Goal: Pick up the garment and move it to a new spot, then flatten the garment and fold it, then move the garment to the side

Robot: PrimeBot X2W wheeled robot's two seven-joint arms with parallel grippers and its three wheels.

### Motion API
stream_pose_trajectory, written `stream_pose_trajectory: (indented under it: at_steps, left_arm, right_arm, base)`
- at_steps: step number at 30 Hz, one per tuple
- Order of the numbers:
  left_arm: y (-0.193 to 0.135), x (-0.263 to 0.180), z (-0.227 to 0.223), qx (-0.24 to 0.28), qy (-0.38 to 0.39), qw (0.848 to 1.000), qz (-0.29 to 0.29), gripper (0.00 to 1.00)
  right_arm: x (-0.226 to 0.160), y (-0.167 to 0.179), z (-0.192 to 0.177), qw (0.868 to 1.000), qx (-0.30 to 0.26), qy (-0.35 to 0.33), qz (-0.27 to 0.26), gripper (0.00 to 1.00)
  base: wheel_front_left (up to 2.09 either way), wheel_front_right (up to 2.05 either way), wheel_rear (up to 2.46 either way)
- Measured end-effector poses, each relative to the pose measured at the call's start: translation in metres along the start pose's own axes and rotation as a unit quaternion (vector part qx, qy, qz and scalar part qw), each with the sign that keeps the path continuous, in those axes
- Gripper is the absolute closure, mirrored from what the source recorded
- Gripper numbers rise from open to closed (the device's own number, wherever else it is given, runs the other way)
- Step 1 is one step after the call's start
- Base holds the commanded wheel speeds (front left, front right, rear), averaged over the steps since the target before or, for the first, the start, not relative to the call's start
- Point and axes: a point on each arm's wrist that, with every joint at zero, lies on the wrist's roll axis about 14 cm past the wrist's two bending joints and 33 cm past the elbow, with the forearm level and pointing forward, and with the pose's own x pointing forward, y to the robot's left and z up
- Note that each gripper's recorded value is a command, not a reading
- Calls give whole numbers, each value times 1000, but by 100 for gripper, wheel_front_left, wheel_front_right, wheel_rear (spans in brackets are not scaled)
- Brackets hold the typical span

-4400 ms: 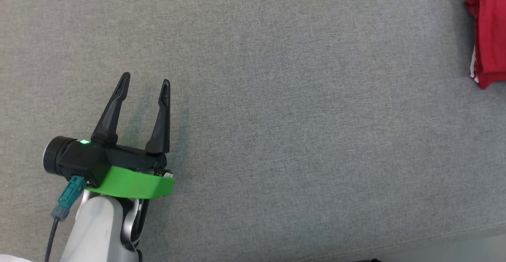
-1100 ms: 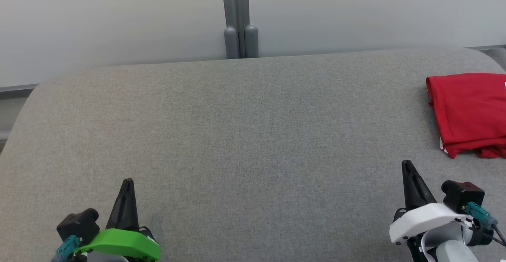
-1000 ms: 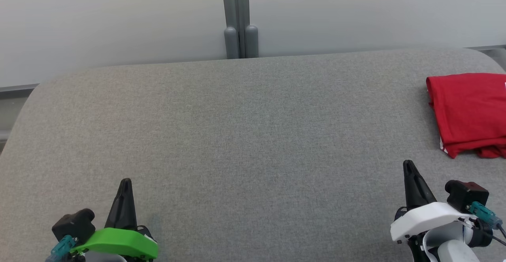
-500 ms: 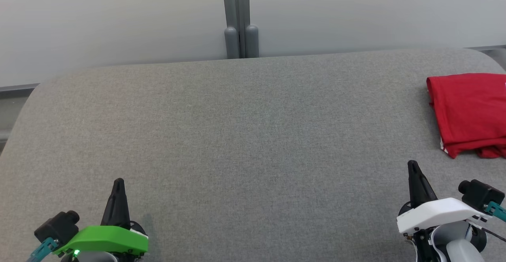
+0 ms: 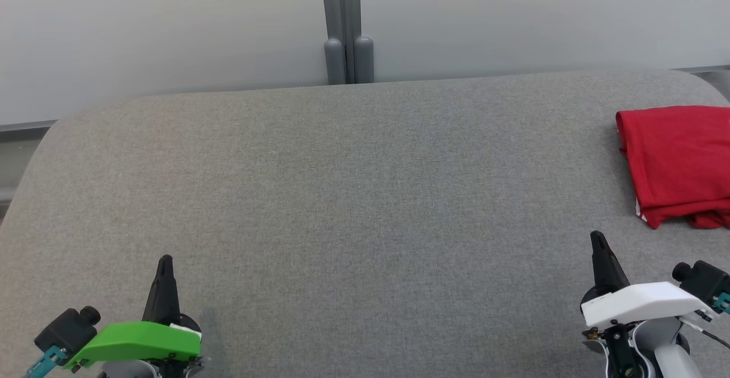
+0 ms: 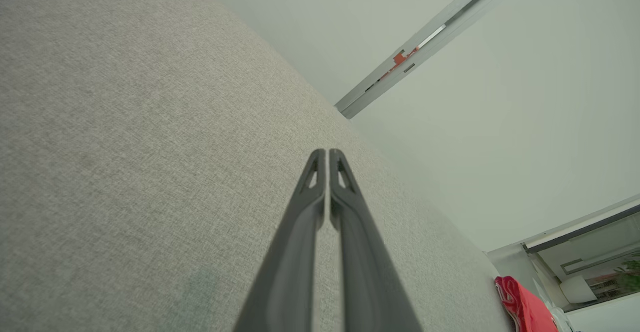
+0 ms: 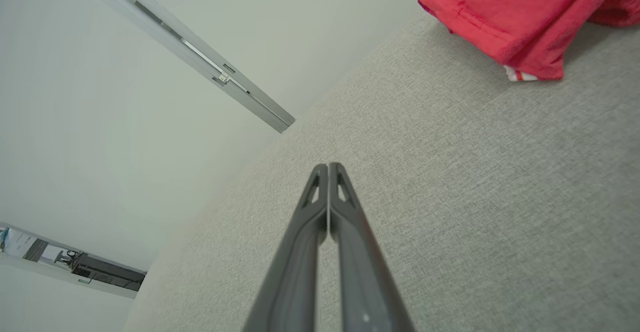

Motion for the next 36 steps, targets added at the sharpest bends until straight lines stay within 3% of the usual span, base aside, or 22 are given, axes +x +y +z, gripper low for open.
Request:
stream_pose_trajectory:
  at_steps: [18, 36]
  left_arm:
    - [-2, 3, 6, -99, -1, 995, 0, 100]
    - [-6, 6, 13, -185, -1, 983, -7, 100]
  right_arm:
    - [3, 1, 4, 994, 112, 1, -2, 100]
    - [4, 4, 5, 978, 208, 6, 1, 100]
  base:
    - [0, 0, 0]
    - [0, 0, 0]
